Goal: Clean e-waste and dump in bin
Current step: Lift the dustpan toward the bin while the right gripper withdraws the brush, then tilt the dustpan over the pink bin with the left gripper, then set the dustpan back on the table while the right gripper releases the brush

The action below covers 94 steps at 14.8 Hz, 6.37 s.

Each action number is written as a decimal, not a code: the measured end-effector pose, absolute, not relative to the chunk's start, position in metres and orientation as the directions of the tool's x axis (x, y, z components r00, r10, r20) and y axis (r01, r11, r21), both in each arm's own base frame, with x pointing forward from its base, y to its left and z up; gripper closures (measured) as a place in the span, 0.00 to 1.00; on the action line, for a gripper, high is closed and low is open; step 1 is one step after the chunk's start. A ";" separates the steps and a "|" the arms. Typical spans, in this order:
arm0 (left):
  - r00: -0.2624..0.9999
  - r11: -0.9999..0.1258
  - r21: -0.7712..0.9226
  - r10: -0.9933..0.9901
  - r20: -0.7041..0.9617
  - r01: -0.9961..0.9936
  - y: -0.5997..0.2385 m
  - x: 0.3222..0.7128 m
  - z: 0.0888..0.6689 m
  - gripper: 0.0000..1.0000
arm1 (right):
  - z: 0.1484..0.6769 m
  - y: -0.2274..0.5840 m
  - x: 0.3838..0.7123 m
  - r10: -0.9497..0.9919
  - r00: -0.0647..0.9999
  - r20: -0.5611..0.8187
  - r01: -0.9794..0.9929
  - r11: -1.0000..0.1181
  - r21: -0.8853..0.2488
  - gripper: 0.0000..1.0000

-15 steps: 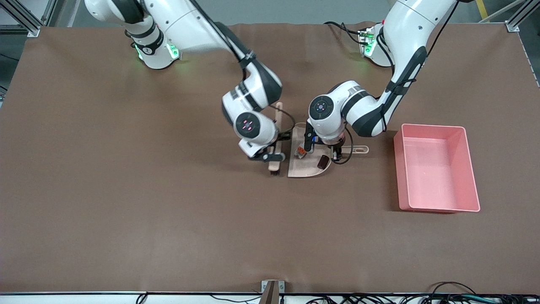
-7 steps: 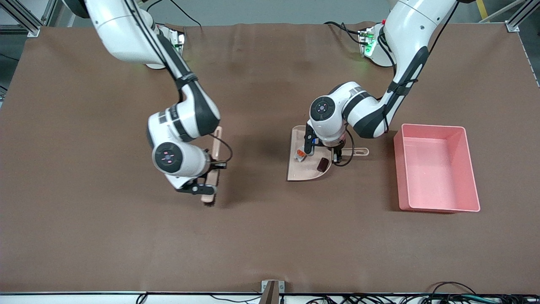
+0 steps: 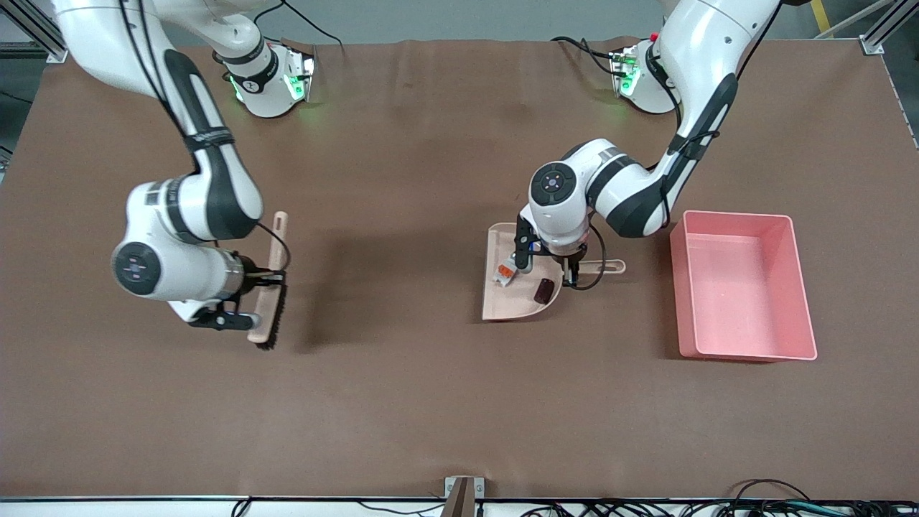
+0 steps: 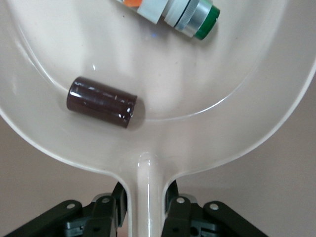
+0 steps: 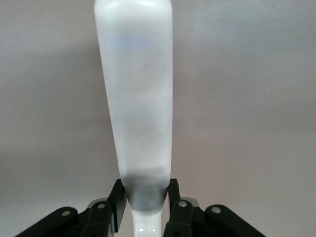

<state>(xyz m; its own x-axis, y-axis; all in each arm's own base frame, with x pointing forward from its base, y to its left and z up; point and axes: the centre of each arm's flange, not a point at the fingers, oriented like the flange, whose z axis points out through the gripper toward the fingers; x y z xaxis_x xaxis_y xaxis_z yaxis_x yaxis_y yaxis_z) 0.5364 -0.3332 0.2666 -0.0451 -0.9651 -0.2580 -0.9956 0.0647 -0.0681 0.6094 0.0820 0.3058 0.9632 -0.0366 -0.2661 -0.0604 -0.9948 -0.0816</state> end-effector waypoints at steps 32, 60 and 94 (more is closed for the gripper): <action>0.060 -0.069 0.007 -0.911 -0.409 -0.998 0.164 0.599 0.368 0.66 | 0.195 -0.049 0.577 0.018 0.972 -0.235 -0.004 -0.996 -0.094 0.39; 0.001 0.107 -0.165 -0.834 -0.551 -0.980 -0.026 0.630 0.412 0.66 | 0.596 -0.042 0.537 -0.035 0.997 -0.062 -0.036 -0.999 -0.026 0.00; -0.083 0.101 -0.045 -0.952 -0.295 -0.994 -0.326 0.555 0.220 0.66 | 0.636 -0.021 0.515 -0.013 1.000 0.010 -0.013 -1.000 -0.022 0.00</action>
